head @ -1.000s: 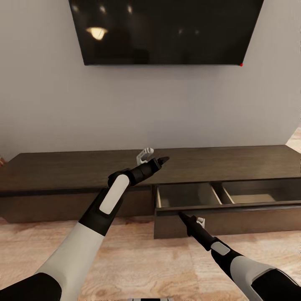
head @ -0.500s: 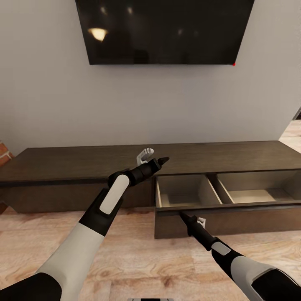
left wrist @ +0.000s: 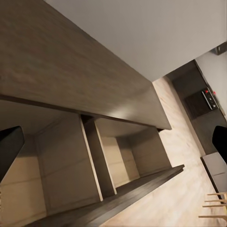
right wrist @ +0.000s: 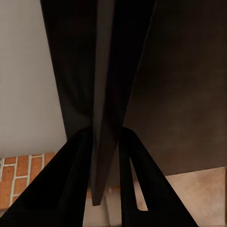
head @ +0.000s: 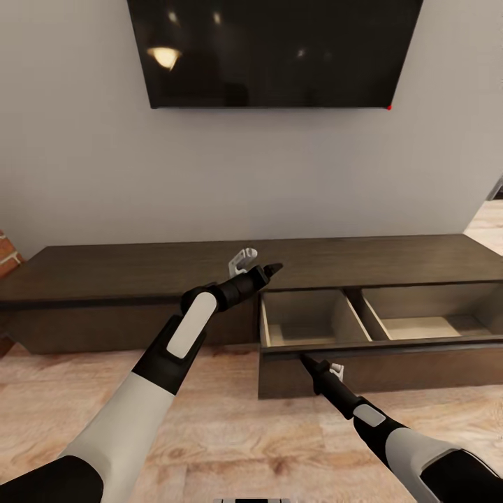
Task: Place each of the two pumpkins and all three candles from the living room inside a cabinet in the living room (use any cabinet), then make sure every cabinet is closed, and position the cauldron so it is next to a table in the living room.
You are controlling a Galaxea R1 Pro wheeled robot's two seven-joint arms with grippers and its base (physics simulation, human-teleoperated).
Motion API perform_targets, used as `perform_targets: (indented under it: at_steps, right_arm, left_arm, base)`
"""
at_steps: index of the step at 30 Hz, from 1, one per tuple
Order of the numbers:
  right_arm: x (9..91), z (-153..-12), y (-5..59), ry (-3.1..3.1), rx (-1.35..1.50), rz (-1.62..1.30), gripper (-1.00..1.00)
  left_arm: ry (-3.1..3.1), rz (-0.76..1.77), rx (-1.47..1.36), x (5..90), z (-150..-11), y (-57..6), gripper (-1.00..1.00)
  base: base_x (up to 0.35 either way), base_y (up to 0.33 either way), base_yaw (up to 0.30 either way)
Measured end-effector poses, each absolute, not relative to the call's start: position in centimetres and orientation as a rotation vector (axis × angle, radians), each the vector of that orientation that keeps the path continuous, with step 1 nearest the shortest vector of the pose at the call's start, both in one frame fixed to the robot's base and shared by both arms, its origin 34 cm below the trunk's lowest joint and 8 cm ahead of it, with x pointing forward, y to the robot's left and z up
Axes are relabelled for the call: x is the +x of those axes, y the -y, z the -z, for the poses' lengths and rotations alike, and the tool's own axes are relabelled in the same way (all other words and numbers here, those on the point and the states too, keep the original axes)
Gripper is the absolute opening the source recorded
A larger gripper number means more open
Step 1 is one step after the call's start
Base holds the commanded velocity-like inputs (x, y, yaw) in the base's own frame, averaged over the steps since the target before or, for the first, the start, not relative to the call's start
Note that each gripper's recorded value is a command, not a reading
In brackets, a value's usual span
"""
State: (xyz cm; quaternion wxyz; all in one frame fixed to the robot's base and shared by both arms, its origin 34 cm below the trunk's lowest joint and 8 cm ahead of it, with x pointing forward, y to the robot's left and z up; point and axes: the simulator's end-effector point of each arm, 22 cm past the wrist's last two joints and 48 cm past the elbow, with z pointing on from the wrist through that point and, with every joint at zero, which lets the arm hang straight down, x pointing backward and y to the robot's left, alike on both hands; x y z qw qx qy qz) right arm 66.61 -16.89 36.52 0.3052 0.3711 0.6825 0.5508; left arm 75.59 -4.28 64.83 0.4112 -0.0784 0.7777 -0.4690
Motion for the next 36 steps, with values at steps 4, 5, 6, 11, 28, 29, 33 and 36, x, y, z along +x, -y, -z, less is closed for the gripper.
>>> perform_targets:
  at_steps: [4,5,6,11,28,29,33,36]
  right_arm:
    - [66.6,-36.5,16.9,-1.81,0.978,-1.457,-1.0]
    - [66.6,-36.5,16.9,-1.809,0.979,-1.457,-1.0]
    - [66.6,-36.5,16.9,-1.81,0.978,-1.458,-1.0]
    - [66.6,-36.5,16.9,-1.813,0.974,-1.458,-1.0]
    - [66.6,-36.5,17.0,-1.814,0.973,-1.458,-1.0]
    - [66.6,-36.5,17.0,-1.814,0.974,-1.458,-1.0]
    - [66.2,-36.5,15.9,-1.849,0.917,-1.455,1.0]
    - [66.7,-36.5,16.6,-1.833,0.885,-1.397,1.0]
  left_arm:
    - [-1.957,1.18,-0.198,75.6,-64.8,4.3,1.0]
    - [-1.957,1.18,-0.198,75.6,-64.8,4.3,1.0]
    - [-1.957,1.18,-0.198,75.6,-64.8,4.3,1.0]
    - [-1.957,1.18,-0.197,75.6,-64.8,4.3,1.0]
    - [-1.959,1.18,-0.198,75.6,-64.8,4.3,1.0]
    - [-1.959,1.18,-0.198,75.6,-64.8,4.3,1.0]
    - [-1.959,1.18,-0.198,75.6,-64.8,4.3,1.0]
    - [-1.958,1.18,-0.198,75.6,-64.8,4.3,1.0]
  base:
    - [-0.112,0.0,0.0]
    - [-0.034,0.0,0.0]
    - [-0.014,0.0,0.0]
    - [-0.005,0.0,0.0]
    - [-0.018,0.0,0.0]
    - [-0.002,0.0,0.0]
    - [0.0,0.0,0.0]
    - [0.0,0.0,0.0]
